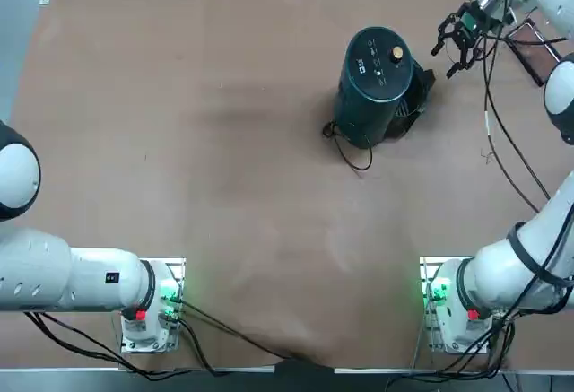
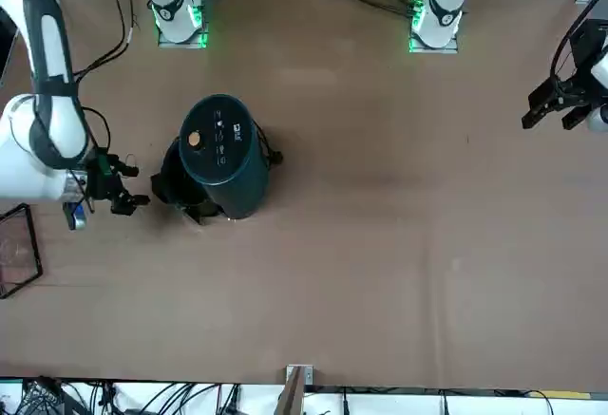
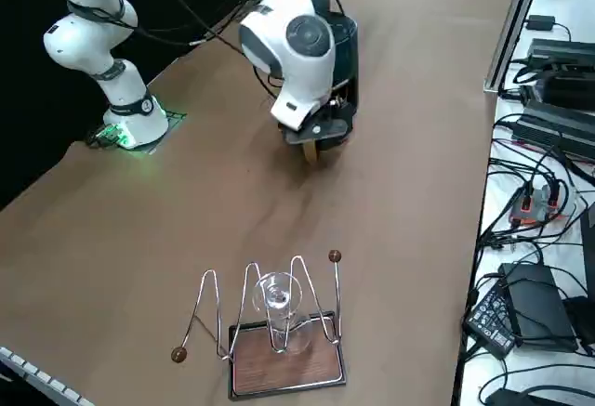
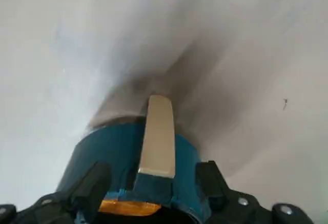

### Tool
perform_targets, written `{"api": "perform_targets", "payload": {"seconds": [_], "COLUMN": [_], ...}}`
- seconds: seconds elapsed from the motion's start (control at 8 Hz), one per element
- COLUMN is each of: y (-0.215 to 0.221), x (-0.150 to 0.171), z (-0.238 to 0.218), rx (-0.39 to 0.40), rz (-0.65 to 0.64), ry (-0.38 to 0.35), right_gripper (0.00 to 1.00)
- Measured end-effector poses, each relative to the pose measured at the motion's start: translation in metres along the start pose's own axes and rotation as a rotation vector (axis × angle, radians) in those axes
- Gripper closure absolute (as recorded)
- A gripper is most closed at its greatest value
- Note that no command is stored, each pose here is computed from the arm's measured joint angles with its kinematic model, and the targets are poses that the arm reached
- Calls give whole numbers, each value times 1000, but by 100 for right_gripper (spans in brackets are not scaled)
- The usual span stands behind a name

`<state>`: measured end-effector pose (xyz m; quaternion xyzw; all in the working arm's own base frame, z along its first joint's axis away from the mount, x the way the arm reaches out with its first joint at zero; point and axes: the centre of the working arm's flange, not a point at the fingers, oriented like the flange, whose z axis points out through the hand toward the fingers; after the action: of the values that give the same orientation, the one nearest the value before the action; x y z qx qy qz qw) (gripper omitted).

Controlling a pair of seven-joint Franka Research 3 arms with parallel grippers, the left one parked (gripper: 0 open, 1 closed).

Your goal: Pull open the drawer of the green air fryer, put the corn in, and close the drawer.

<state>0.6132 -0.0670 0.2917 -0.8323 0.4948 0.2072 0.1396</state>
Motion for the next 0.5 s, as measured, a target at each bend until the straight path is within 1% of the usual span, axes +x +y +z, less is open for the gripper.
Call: {"api": "perform_targets", "payload": {"seconds": [0.25,0.5], "y": [11,12], "x": [12,15], "z": [7,21], "rx": [33,55], "rz": [99,176], "ry": [-49,-79], "right_gripper": [1,1]}}
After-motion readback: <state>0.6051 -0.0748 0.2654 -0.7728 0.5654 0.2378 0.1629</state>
